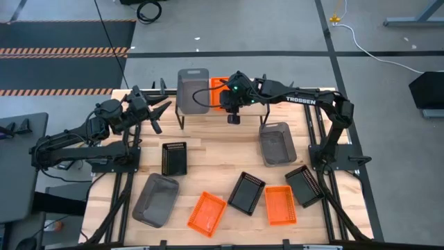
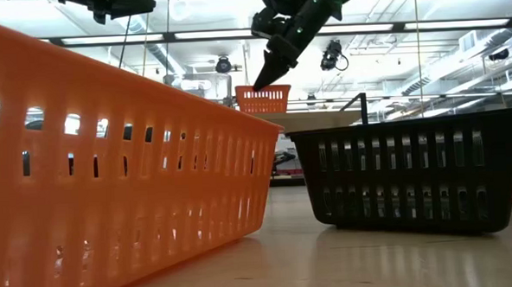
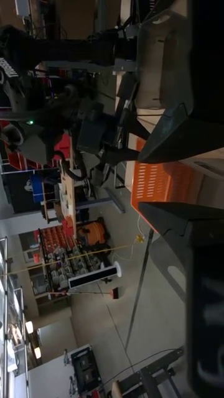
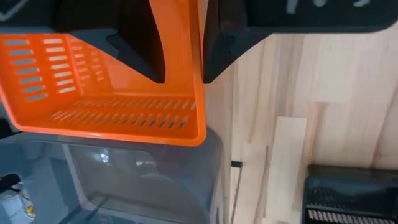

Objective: Stack baskets on shelf by color
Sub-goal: Put the middle black basket on the shelf

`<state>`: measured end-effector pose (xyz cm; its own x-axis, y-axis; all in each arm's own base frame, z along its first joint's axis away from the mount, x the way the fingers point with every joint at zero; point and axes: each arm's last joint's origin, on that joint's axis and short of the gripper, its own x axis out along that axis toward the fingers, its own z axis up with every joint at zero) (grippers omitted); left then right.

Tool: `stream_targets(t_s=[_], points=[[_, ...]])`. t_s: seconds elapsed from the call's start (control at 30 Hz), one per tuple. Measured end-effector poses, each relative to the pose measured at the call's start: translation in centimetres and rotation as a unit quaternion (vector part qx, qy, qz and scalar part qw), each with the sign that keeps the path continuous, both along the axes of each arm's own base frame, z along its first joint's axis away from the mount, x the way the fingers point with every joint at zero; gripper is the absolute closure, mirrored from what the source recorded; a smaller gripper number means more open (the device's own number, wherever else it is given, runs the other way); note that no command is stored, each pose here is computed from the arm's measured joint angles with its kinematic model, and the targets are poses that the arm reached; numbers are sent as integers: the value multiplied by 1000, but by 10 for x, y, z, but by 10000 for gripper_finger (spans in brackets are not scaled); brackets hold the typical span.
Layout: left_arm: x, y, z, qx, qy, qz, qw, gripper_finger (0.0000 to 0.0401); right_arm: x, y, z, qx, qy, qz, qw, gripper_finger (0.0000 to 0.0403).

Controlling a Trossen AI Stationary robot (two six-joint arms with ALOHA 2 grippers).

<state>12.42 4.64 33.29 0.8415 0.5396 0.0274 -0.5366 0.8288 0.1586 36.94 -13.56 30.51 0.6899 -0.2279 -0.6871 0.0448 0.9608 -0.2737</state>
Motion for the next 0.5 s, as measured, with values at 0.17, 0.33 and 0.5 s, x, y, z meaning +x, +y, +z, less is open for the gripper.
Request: stream_targets(t_s=[0.17, 0.33, 0.5], points=[[0, 0, 0, 0, 0, 0, 1000, 284, 1, 4, 1, -13, 4, -7, 1000, 268], [0, 0, 0, 0, 0, 0, 1000, 284, 1, 20, 15, -26, 3, -6, 1000, 250], [0, 0, 0, 0, 0, 0, 1000, 284, -6, 48, 50, -8, -22, -1, 1000, 235]])
